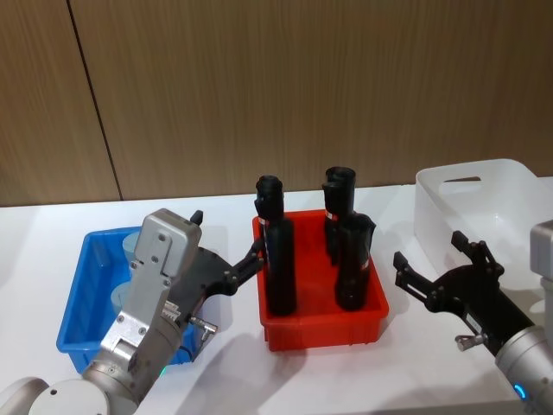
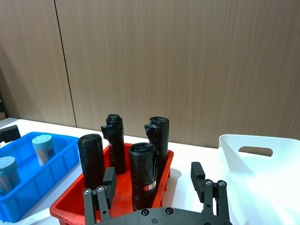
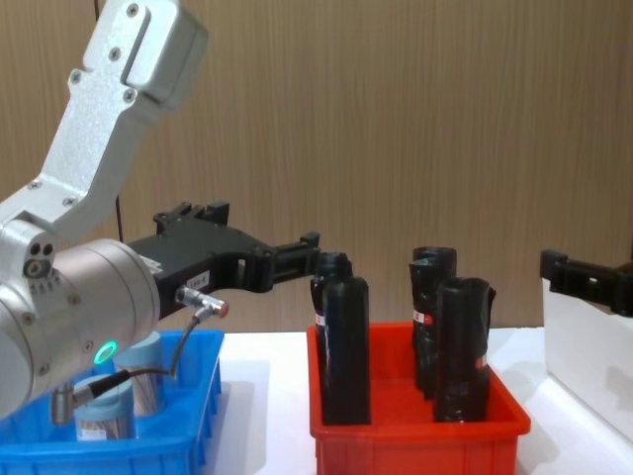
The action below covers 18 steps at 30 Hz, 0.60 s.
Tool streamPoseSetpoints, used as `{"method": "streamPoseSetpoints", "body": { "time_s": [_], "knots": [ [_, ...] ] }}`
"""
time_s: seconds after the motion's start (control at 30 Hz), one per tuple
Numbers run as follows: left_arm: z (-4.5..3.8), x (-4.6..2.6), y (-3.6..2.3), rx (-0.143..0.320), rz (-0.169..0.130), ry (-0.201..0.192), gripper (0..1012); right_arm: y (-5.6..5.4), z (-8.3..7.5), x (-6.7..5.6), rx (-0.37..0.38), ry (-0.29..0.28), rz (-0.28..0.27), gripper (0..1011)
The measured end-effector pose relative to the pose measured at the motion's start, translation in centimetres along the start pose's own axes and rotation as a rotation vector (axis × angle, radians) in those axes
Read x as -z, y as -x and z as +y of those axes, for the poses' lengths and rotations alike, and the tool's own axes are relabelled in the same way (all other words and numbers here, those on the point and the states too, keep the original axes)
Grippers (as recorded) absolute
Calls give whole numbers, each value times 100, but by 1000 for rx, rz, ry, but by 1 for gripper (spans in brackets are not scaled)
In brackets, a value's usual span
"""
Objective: Pick the cotton swabs from the blue box and place them into the white box.
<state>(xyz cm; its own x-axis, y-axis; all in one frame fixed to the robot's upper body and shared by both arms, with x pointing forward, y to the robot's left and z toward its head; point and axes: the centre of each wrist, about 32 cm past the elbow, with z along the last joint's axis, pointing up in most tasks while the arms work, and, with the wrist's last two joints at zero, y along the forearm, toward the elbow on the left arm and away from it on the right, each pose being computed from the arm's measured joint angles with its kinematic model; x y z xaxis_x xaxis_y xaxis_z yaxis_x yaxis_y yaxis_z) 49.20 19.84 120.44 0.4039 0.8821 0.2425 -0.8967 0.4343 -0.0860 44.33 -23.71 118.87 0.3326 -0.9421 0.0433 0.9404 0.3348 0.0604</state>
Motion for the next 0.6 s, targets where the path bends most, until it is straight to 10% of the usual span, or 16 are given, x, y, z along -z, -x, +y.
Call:
{"method": "streamPoseSetpoints", "body": {
  "time_s": [0.6],
  "knots": [
    [0,0,0,0,0,0,1003,0,0,0,0,0,0,1002]
  ]
}}
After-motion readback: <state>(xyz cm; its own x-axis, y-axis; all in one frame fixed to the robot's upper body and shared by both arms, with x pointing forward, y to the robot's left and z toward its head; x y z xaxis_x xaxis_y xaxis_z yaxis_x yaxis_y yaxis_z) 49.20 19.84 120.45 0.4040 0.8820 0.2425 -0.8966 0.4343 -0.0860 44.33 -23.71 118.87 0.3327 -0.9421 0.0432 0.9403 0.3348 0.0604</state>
